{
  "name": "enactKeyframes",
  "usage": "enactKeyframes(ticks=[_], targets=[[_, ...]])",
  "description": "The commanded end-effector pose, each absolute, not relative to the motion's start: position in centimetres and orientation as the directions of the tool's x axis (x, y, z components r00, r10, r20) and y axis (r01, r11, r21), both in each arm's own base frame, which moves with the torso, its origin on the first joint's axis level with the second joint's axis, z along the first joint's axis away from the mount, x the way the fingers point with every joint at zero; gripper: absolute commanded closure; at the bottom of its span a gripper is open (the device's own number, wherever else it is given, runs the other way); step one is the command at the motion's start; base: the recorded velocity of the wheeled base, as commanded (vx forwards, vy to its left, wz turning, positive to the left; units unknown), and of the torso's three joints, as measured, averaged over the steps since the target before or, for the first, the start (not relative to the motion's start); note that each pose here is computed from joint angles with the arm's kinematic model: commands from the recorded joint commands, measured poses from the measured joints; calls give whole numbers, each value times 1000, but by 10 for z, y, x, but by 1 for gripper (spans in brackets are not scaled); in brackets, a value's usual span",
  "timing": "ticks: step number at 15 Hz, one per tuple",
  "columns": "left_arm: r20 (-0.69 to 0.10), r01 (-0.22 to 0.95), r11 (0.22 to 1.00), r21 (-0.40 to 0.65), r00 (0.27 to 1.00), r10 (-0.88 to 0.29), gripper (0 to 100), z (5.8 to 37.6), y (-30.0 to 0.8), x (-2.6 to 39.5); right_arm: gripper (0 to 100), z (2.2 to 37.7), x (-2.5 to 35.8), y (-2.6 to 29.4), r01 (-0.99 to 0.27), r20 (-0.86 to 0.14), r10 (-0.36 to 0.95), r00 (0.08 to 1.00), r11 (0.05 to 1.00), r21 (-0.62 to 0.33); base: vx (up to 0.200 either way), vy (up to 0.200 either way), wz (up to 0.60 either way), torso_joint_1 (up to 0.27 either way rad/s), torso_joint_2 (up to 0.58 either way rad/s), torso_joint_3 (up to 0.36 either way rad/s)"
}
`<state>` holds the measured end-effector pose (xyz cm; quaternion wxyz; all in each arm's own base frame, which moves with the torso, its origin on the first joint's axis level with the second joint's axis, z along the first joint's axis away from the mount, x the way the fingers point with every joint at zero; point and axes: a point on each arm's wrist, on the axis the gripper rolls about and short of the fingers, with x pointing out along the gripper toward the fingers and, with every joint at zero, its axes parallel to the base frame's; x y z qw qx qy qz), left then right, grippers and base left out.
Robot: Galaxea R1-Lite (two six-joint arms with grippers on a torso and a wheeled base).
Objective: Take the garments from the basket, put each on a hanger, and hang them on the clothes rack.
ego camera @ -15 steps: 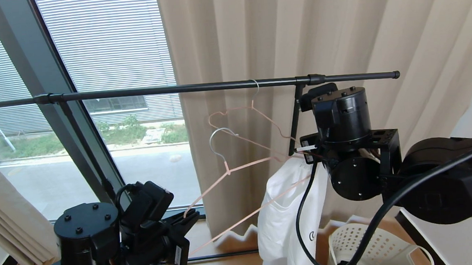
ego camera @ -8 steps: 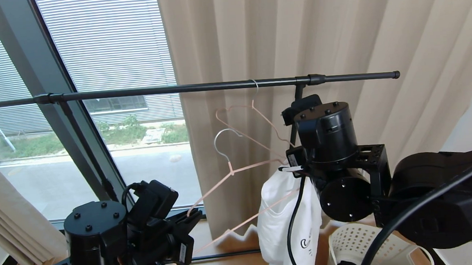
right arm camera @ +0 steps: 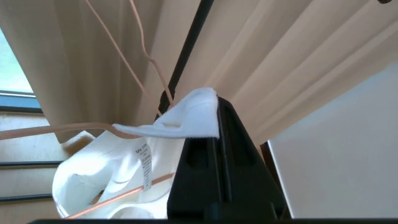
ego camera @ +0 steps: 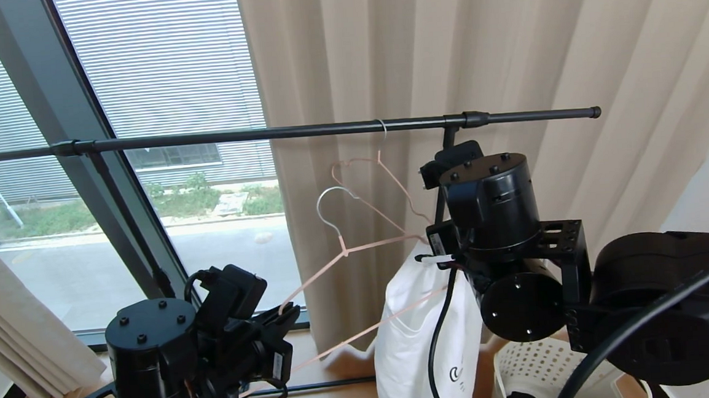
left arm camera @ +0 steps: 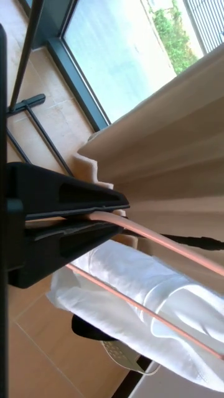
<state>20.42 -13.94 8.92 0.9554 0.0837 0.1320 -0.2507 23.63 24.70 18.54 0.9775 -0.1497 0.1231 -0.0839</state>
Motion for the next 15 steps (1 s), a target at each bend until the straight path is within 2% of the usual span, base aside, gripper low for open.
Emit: enactKeyframes(ticks=[1,7,15], targets=[[-297,499,862,95,840,-454,100,88,-139,205,100,191,231,247,123,-206,-191,960,946,-300,0,0,0,0,0,0],[-303,497,862,101,841,-449,100,86,-143,204,100,184,200,277,25,-210,-87,974,959,-281,0,0,0,0,0,0],[-293,529,843,99,825,-483,100,86,-148,196,100,187,201,293,15,-155,-44,987,983,-181,0,0,0,0,0,0]])
